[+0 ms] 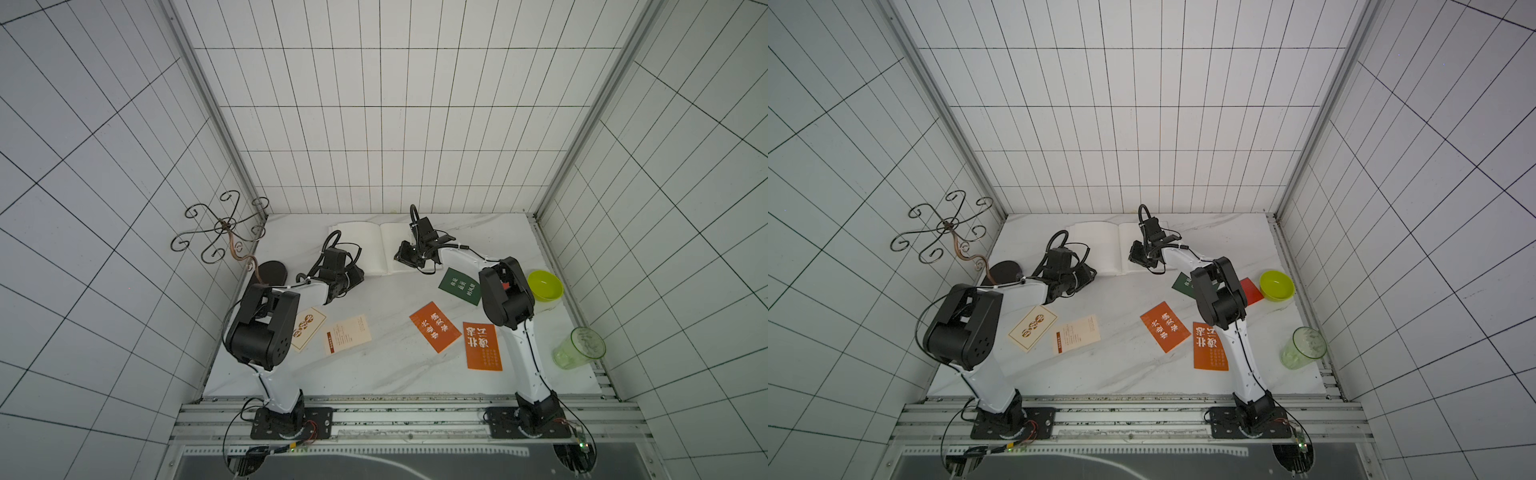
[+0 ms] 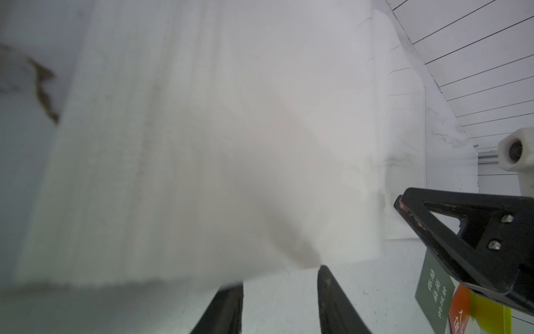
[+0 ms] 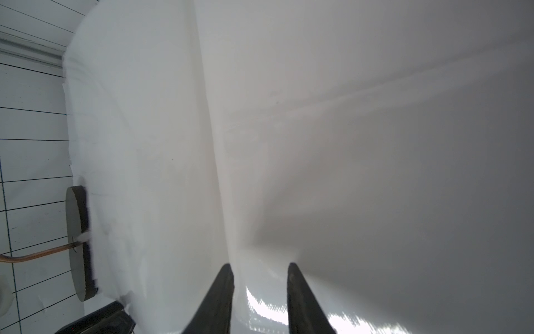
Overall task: Place the photos into the photo albums
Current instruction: Open the photo album at the center of the board, then adjust the photo at the center of the board.
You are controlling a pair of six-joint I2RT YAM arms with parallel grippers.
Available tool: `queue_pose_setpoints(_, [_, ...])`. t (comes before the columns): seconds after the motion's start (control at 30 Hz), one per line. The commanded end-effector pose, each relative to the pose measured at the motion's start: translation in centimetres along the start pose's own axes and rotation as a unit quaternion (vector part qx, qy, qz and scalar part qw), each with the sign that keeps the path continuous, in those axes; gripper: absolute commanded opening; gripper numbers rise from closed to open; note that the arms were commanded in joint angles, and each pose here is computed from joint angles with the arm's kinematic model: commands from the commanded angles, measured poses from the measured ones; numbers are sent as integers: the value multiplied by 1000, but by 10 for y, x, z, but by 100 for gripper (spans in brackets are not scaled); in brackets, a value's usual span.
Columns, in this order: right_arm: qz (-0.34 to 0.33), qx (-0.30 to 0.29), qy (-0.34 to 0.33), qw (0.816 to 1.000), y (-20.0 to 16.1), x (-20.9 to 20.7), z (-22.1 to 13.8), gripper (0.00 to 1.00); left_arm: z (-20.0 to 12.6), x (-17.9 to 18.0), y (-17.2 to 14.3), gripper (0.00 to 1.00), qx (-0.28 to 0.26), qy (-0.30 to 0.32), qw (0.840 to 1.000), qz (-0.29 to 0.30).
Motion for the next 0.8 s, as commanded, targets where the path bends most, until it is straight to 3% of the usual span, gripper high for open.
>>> queue_pose_setpoints(0.0, [-10, -13, 0, 1000, 4, 10, -24, 33, -18, -7, -2, 41, 8, -14, 1000, 12])
queue_pose_setpoints(0.23, [-23, -31, 16, 999, 12, 25, -45, 33, -42, -4, -1, 41, -30, 2, 999, 18])
queue_pose_setpoints(0.4, [-37, -49, 16, 998, 15, 33, -67, 33, -50, -15, 3, 41, -37, -19, 998, 49])
queue_pose_setpoints(0.77, [-38, -83, -1, 996, 3, 21, -129, 33, -84, -55, 15, 41, -90, -54, 982, 160])
Point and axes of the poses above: each gripper's point midway between its finger pads, its own z axis out along the fingers, its own x axis along the line the jaws close on, y = z × x, the point moved 8 cm from there along -z, back along the fingers, and after that the axes turned 1 degree about -z, right-handed, at the moved point
